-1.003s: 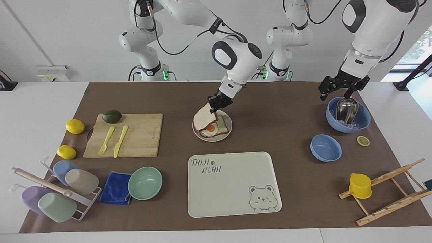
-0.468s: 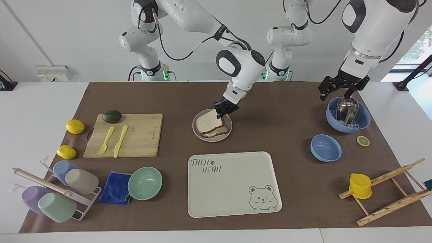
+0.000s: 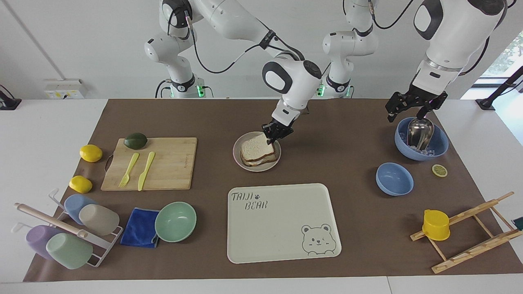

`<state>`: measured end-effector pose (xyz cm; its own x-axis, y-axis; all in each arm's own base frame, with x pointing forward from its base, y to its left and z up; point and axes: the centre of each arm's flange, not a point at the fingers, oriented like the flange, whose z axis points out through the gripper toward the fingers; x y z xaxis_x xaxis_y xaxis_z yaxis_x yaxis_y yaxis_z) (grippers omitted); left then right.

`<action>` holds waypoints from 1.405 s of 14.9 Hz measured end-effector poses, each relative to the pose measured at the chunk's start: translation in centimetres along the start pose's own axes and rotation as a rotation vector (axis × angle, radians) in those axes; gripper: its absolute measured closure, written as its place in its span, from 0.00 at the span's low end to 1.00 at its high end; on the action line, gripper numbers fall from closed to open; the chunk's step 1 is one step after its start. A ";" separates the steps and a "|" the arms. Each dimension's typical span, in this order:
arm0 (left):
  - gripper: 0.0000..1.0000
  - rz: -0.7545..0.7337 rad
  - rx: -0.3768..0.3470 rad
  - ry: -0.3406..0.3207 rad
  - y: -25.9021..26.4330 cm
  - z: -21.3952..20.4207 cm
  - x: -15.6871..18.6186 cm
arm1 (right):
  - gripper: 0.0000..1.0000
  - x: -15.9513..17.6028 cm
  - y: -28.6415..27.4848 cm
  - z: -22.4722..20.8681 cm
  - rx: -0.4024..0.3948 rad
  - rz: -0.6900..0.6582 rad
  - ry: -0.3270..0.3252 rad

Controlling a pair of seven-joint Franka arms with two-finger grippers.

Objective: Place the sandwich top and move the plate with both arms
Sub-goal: 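Lower the bread onto the egg and open the right gripper, then withdraw the right gripper while the left gripper reaches toward the plate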

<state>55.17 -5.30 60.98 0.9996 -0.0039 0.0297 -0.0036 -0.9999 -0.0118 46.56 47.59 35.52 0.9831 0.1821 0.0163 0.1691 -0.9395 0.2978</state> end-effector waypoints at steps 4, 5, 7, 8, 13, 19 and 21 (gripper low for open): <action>0.00 0.000 0.000 0.000 0.0 0.0 0.0 | 0.93 0.5 0.9 1.1 -0.004 0.014 -0.012; 0.00 0.000 0.000 0.000 0.0 0.0 0.0 | 0.93 0.6 1.1 1.2 -0.001 0.017 -0.011; 0.00 0.000 0.000 0.000 0.0 0.0 0.0 | 0.93 0.6 0.8 1.8 0.031 0.022 -0.008; 0.00 0.000 0.000 0.000 0.0 0.0 0.0 | 0.87 0.4 0.5 2.2 0.057 0.027 -0.012; 0.00 0.000 0.000 0.000 0.0 0.0 0.0 | 0.56 -0.2 -0.3 2.6 0.094 0.027 -0.017; 0.00 0.000 0.000 0.000 0.0 0.0 0.0 | 0.00 1.2 2.3 -0.7 0.130 0.052 0.029; 0.00 0.002 0.000 -0.001 0.1 0.0 0.0 | 0.00 2.2 5.4 -3.1 0.150 0.040 0.045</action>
<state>55.15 -5.44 60.98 0.9996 -0.0064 0.0291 -0.0060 -0.9999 -0.0119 49.44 43.81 40.12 0.9858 0.1530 0.0692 0.1413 -0.9785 0.1506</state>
